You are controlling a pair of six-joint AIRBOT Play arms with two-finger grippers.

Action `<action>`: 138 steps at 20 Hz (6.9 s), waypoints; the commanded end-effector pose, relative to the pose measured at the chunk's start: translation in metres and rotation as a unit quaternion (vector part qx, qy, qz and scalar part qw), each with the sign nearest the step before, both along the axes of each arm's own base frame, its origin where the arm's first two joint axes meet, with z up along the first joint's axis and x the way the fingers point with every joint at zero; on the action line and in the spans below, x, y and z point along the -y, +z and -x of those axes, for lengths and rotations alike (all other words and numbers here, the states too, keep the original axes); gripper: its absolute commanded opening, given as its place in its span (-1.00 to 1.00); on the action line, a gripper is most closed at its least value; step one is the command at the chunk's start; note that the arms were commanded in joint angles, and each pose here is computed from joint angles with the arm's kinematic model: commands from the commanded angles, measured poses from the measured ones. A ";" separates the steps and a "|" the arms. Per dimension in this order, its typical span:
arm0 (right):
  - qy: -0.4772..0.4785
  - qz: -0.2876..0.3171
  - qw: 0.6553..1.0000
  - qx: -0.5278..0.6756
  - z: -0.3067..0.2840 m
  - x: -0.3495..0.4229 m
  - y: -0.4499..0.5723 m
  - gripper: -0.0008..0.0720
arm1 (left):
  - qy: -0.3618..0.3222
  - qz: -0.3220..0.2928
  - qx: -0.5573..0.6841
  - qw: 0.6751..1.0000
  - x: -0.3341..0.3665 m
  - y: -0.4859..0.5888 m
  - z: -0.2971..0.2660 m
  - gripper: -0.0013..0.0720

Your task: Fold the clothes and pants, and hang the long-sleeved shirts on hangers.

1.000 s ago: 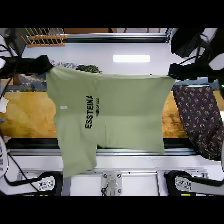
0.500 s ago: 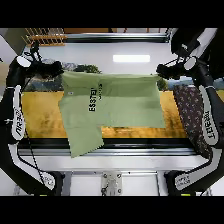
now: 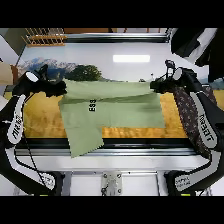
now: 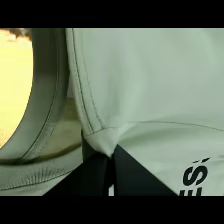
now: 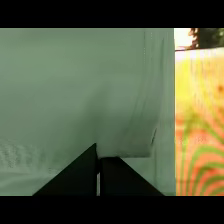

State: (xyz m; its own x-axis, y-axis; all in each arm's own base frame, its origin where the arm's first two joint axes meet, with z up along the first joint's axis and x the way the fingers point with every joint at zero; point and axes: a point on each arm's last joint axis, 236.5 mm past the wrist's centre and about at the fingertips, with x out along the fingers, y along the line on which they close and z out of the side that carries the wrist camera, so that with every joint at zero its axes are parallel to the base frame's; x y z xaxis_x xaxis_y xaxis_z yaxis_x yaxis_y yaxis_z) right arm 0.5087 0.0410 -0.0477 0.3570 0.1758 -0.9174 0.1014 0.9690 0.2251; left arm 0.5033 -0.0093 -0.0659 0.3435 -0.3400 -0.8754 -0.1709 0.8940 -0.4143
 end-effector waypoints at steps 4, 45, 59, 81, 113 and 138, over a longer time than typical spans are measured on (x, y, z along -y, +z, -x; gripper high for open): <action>0.011 -0.021 0.998 -0.056 0.033 -0.013 -0.004 0.51 | 0.008 0.011 -0.036 0.999 0.004 -0.006 0.025 0.56; -0.233 -0.131 0.963 -0.043 0.192 0.008 -0.070 -0.95 | 0.019 0.031 -0.155 0.987 0.057 -0.055 0.280 0.52; -0.146 -0.080 0.981 -0.103 0.230 0.035 -0.026 -0.95 | -0.031 0.002 -0.142 0.989 0.043 0.015 0.294 -0.95; -0.063 -0.027 0.986 -0.154 0.112 0.044 0.008 -0.95 | -0.069 -0.011 -0.091 0.993 0.027 0.049 0.127 -0.95; -0.034 -0.307 0.945 -0.103 0.086 0.036 -0.066 0.42 | -0.154 0.043 0.008 0.987 0.216 0.051 0.110 -0.94; 0.135 -0.034 0.990 -0.038 0.066 0.011 0.152 -0.95 | -0.315 0.084 -0.042 0.944 0.421 -0.039 0.083 -0.95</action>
State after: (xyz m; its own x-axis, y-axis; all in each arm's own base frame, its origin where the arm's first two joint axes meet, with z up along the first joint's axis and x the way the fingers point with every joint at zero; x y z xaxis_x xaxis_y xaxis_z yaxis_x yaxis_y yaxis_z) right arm 0.4438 0.0089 0.0768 0.2119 0.3746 -0.9027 -0.0923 0.9272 0.3631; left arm 0.4283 -0.4101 -0.0940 -0.0069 -0.5872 -0.8094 0.3120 0.7678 -0.5597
